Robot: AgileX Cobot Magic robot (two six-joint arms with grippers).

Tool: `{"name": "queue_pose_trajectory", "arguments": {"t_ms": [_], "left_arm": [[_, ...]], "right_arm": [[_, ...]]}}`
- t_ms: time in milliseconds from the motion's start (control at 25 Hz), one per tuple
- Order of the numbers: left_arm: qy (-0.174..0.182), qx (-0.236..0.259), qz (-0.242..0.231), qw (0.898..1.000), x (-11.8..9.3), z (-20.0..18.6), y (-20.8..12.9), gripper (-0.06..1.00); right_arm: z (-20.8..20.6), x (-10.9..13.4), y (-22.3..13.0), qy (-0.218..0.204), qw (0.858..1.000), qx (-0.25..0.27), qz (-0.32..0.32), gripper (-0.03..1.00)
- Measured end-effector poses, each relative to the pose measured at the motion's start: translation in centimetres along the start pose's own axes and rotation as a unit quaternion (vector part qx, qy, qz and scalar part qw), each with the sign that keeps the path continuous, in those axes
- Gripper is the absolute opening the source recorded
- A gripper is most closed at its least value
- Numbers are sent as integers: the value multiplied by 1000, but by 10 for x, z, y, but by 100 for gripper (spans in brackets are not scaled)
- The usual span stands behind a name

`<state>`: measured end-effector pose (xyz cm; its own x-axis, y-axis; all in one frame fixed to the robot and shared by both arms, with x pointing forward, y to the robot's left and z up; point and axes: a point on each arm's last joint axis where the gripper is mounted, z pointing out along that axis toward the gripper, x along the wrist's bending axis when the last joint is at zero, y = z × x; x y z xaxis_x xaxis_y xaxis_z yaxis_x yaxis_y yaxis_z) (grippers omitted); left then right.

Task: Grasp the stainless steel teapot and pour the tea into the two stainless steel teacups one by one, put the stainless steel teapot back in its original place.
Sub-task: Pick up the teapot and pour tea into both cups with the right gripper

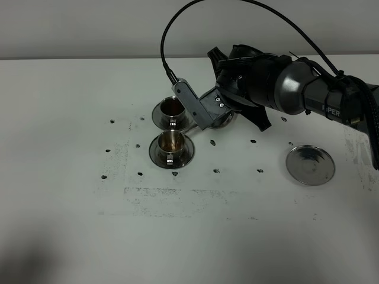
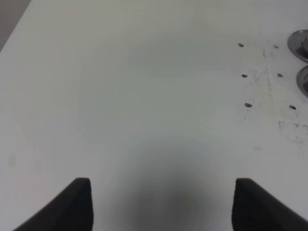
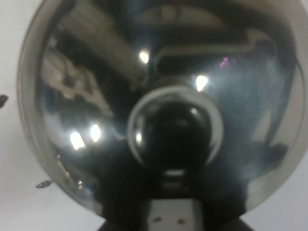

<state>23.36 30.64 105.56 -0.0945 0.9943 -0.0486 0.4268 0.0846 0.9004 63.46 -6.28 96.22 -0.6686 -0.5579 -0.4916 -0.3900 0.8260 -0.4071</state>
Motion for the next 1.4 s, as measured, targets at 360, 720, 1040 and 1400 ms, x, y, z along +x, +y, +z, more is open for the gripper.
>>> {"name": "queue_pose_trajectory", "arguments": {"t_ms": [360,720,1040,1400], "left_arm": [[0,0,0,1000,0,0,0,59],[0,0,0,1000,0,0,0,59],[0,0,0,1000,0,0,0,59],[0,0,0,1000,0,0,0,59]], "right_arm": [[0,-3,1,-18,1000,-7,-1,20],[0,-5,1,-30,999,-3,-12,20],[0,-7,0,-42,999,2,-25,20],[6,-6,3,-39,999,5,-35,20]]}}
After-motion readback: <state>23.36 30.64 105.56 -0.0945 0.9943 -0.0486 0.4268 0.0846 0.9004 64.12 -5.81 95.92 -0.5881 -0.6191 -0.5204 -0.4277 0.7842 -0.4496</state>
